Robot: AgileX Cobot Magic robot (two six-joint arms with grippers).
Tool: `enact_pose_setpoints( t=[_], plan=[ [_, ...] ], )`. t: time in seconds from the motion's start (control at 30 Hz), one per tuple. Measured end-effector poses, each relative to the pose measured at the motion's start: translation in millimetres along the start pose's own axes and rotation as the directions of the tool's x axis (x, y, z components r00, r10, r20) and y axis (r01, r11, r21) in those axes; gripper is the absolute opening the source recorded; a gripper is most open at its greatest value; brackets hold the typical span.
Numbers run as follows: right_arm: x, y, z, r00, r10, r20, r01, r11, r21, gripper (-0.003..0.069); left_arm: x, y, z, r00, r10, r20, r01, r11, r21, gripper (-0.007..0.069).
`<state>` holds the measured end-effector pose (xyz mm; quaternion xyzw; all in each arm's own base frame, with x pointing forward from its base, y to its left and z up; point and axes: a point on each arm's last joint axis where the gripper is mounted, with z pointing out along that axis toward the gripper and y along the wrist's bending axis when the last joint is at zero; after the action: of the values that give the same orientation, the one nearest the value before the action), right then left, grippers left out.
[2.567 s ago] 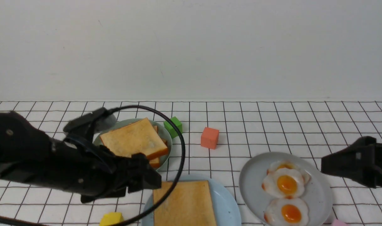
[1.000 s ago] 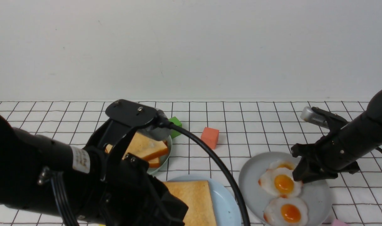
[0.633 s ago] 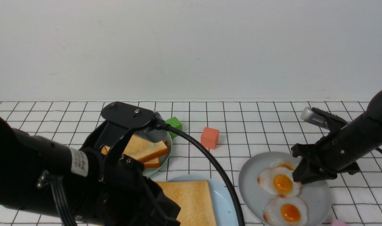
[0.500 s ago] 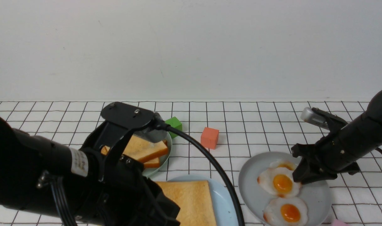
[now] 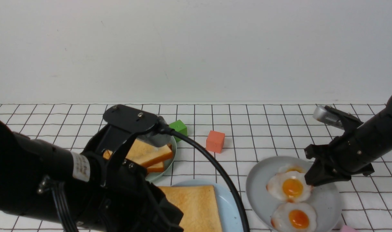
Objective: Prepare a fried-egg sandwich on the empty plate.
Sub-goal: Use the right arm to grab a fried egg, then use the right arm to place the fried egg on the slice of bread in the middle
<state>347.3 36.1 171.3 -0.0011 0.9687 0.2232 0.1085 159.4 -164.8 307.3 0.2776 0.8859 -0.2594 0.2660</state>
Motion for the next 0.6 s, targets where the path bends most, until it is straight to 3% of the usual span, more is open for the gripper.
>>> enact_pose_setpoints(
  t=[0.6],
  plan=[
    [1.5,26.4,-31.4,0.995,-0.061,0.077,0.071,0.989,-0.128,0.008,-0.3,0.6,0.0,1.0,0.008,0.003,-0.008,1.0,-0.006,-0.0011]
  ],
)
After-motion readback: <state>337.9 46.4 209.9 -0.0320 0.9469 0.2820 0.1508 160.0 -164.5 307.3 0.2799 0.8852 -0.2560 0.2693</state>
